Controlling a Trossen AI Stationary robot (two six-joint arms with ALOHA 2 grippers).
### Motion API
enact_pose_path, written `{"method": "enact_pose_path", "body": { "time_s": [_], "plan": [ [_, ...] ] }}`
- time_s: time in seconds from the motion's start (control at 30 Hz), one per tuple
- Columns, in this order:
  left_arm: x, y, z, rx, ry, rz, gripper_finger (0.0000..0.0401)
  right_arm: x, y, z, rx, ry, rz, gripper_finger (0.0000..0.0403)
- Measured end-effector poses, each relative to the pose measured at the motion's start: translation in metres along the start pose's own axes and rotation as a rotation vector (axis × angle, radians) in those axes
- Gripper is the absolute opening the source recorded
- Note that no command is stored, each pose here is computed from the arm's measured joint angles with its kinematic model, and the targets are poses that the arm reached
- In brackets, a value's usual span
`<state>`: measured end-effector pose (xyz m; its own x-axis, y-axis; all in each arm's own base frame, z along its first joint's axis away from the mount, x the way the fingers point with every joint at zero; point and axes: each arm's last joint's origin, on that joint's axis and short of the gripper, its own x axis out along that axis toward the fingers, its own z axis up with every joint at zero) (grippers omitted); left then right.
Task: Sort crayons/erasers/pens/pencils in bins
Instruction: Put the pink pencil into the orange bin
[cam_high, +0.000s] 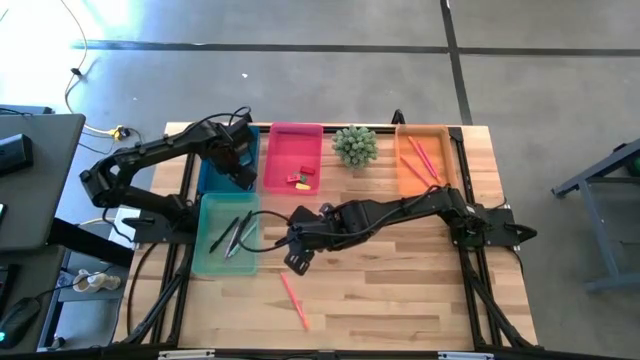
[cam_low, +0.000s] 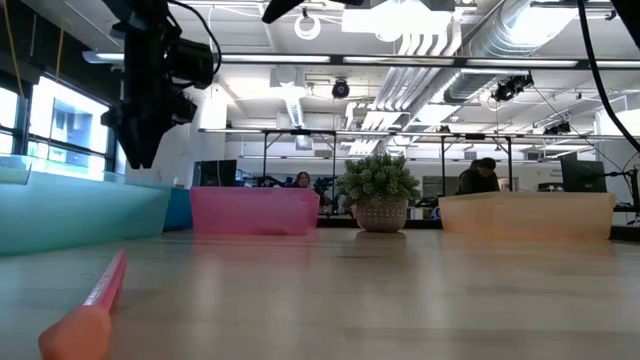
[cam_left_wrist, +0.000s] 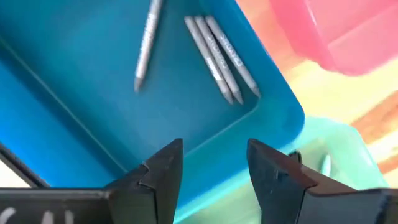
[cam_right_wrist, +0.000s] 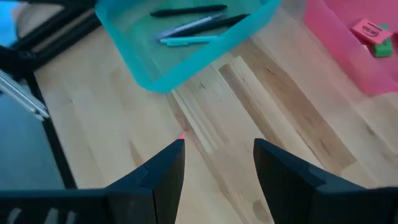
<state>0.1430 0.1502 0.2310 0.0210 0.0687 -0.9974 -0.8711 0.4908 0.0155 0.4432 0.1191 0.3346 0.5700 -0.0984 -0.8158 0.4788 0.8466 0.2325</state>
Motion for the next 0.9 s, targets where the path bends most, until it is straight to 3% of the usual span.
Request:
{"method": "enact_pose_path", "body": {
  "time_s": [0.23,0.53,0.9],
  "plan": [
    [-0.024,-0.003,-0.024,0.017,-0.069,-0.034,0.0161,-0.005,0.019,-0.001,0.045,-0.08,0.104,0.0183],
    [-0.059,-0.026,-0.071,0.028,-0.209,-0.222,0.0162,-0.013,0.042,-0.006,0.118,-0.155,0.242,0.0183],
    [-0.07,-0.06,-0.117,0.183,-0.227,-0.303,0.0159,-0.028,0.07,-0.009,0.159,-0.261,0.439,0.0151]
  ]
}}
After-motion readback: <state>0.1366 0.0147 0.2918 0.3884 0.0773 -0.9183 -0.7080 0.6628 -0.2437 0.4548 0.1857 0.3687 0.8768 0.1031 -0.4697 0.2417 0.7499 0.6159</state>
